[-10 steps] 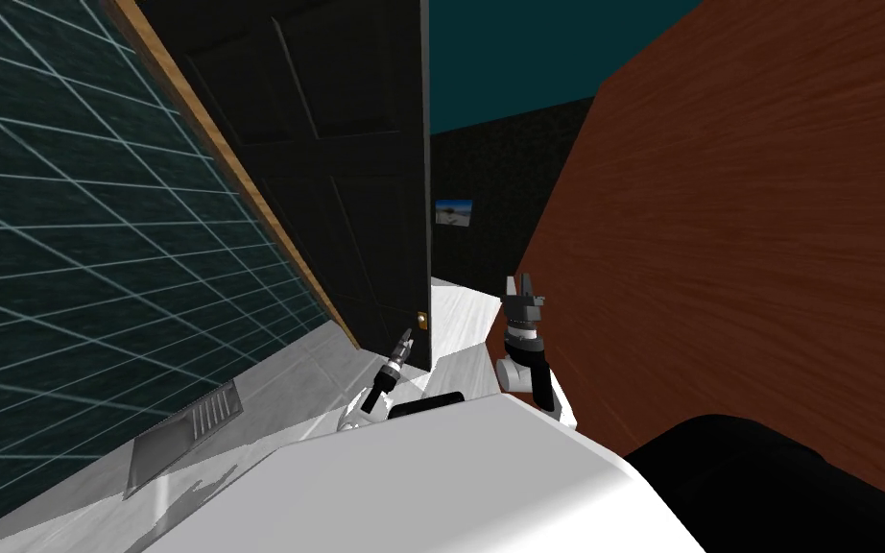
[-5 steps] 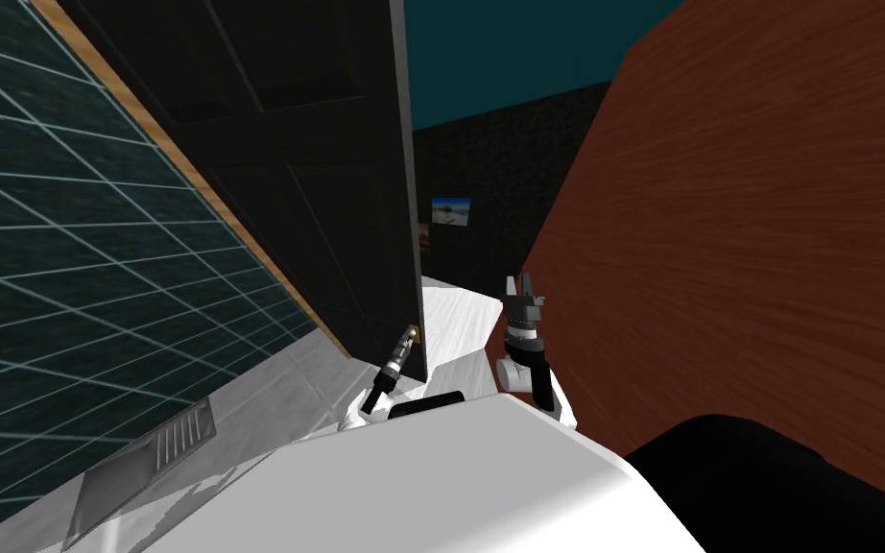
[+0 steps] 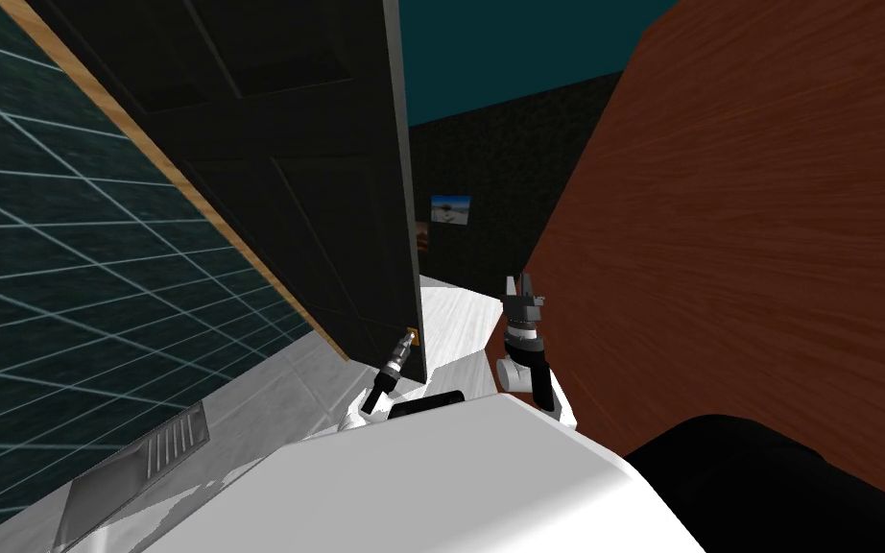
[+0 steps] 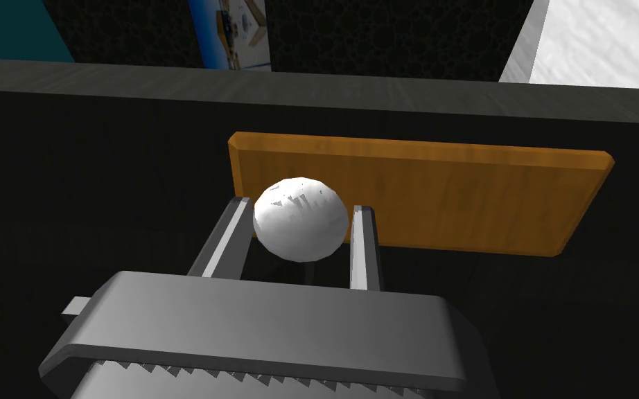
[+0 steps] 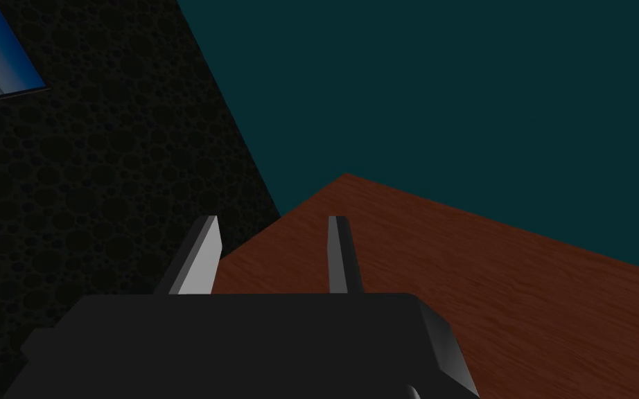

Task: Push the door open

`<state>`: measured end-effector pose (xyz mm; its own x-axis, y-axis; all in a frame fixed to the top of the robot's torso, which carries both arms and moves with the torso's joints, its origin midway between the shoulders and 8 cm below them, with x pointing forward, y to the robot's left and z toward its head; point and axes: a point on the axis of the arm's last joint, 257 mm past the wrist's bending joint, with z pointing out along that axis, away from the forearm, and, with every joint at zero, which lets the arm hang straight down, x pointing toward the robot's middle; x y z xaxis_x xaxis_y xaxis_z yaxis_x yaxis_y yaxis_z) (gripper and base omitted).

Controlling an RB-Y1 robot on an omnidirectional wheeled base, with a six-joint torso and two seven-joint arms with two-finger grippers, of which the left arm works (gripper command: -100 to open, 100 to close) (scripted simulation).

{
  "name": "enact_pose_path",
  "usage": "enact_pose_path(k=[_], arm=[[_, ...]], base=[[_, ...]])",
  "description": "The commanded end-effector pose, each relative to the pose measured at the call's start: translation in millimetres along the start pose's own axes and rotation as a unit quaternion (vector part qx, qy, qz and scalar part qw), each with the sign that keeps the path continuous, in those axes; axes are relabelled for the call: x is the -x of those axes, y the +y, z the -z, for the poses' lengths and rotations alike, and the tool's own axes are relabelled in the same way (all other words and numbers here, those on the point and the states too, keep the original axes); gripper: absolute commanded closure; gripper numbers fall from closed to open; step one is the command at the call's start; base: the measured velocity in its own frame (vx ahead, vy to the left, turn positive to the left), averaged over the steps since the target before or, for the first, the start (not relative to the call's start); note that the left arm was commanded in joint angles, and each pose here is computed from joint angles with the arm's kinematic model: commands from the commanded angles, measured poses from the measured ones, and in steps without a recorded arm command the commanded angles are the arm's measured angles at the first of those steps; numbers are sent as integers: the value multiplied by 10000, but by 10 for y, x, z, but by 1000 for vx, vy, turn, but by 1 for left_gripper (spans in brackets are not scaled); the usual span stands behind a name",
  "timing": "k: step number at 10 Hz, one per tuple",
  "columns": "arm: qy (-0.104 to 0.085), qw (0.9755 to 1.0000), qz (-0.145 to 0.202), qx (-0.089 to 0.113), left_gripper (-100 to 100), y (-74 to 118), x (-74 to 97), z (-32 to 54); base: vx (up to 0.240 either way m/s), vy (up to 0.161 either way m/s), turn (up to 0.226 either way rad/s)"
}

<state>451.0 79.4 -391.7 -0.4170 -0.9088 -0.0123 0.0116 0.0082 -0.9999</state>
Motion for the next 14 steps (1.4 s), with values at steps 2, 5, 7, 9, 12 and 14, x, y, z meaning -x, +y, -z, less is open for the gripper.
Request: enact_pose_path(k=[2, 5, 7, 9, 12, 14], arm=[[-1, 10000, 6, -2, 100, 1, -1, 5], [-135, 9999, -71, 46, 100, 32, 144, 37], [-286, 9995, -141, 58, 100, 35, 292, 55], [-435, 9988, -196, 66, 100, 34, 424, 71], [-362, 9992, -130, 80, -100, 39, 346, 62], [-363, 9993, -72, 71, -100, 28, 312, 43]], base=[[-9, 3, 4], [82, -31, 25], [185, -80, 66], [250, -27, 83], [-156, -25, 37], [-242, 13, 41]])
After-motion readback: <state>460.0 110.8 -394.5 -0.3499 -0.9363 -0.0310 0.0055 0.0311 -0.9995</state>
